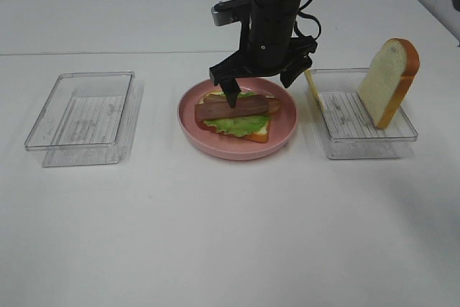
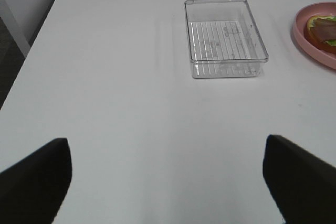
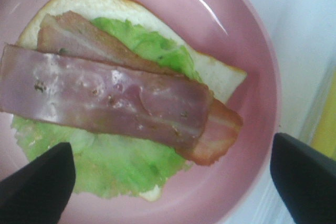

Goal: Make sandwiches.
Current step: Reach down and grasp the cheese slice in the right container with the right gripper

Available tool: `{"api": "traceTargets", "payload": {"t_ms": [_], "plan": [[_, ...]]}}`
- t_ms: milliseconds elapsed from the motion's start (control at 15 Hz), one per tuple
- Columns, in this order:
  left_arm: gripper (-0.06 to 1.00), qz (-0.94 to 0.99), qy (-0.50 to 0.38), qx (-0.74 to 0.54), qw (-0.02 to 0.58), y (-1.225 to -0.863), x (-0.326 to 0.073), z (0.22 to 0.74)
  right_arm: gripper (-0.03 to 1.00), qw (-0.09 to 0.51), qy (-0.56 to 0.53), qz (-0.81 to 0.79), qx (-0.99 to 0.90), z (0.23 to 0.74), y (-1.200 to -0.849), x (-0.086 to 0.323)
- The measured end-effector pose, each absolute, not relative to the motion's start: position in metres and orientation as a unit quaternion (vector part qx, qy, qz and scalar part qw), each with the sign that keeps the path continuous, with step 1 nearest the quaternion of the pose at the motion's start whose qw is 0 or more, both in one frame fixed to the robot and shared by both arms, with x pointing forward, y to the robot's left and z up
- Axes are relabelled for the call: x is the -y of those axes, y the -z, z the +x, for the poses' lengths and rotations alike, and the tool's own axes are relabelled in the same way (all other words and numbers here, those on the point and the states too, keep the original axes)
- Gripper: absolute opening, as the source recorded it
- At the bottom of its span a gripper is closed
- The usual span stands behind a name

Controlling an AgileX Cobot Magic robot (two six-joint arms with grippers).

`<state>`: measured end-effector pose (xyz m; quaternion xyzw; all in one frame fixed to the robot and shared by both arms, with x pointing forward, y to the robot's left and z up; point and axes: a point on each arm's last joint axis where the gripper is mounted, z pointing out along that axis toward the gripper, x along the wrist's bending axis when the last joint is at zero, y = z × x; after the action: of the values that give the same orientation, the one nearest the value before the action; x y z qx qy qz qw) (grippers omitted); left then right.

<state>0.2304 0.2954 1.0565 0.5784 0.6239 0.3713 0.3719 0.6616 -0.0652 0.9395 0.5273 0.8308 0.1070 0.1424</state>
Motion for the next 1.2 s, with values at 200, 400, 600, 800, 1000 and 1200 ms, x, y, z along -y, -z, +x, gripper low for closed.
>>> {"api": "traceTargets", "payload": {"t_ms": [200,400,600,800,1000,1200], "plan": [[0.90,0.578,-0.371,-0.624,0.372,-1.056,-0.295,0.230,0.98,0.148,-0.105,0.520,-0.834,0.659,-0.978,0.068],[0.90,0.578,-0.371,-0.624,0.372,-1.056,-0.295,0.230,0.98,0.175,-0.144,0.512,-0.828,0.644,-1.054,0.078],[0.90,0.578,-0.371,-0.624,0.372,-1.056,-0.295,0.230,0.98,0.192,-0.134,0.514,-0.825,0.630,-1.088,0.094],[0.90,0.578,-0.371,-0.624,0.372,-1.056,-0.295,0.230,0.98,0.175,-0.132,0.546,-0.808,0.642,-1.090,0.124],[0.90,0.578,-0.371,-0.624,0.372,-1.056,-0.295,0.230,0.98,0.170,-0.130,0.565,-0.797,0.651,-1.088,0.147],[0.90,0.578,-0.371,-0.624,0.372,-1.056,-0.295,0.230,0.98,0.141,-0.108,0.579,-0.796,0.668,-1.055,0.153]]}}
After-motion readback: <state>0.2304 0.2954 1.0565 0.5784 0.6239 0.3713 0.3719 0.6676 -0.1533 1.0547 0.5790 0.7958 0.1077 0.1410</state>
